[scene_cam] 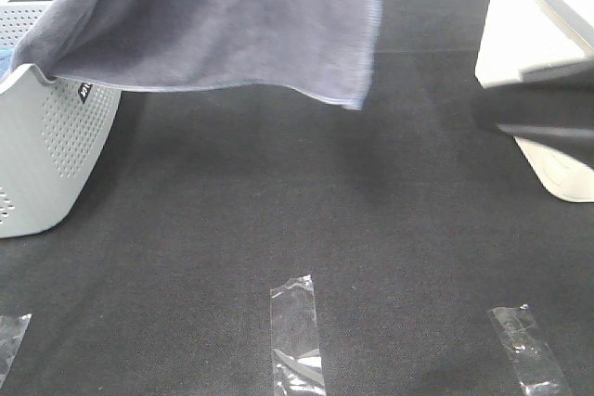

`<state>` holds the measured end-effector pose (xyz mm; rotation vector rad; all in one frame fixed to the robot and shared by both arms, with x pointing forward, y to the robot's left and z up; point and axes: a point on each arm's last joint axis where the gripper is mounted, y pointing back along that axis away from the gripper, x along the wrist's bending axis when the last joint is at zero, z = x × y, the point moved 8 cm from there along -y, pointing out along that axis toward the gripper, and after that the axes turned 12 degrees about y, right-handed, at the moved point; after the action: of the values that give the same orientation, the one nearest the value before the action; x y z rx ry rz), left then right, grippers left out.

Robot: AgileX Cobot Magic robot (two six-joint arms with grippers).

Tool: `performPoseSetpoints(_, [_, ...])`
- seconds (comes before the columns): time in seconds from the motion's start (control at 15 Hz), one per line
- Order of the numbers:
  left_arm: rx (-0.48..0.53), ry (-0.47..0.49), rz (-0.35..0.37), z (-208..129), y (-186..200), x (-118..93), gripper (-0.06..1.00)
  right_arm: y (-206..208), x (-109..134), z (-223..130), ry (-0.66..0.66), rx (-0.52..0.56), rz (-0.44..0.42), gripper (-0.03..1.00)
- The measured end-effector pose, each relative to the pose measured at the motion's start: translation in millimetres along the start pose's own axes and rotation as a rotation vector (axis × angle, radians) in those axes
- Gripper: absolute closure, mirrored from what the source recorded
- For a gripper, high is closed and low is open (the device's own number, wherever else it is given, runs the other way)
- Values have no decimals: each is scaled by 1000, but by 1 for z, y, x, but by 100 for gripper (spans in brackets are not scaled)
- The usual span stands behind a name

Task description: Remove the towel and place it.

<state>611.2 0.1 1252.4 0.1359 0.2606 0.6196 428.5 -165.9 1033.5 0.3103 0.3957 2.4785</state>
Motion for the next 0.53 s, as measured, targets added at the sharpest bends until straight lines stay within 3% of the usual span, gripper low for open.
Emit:
performPoseSetpoints(0.27, [74,-43,-77,-27,-31,-39,94,-19,-22,7,7,-80,7,24])
performPoseSetpoints(0.53, [84,-56,-99,-31,-35,-52,94,-40,-45,0,-50,-107,7,24])
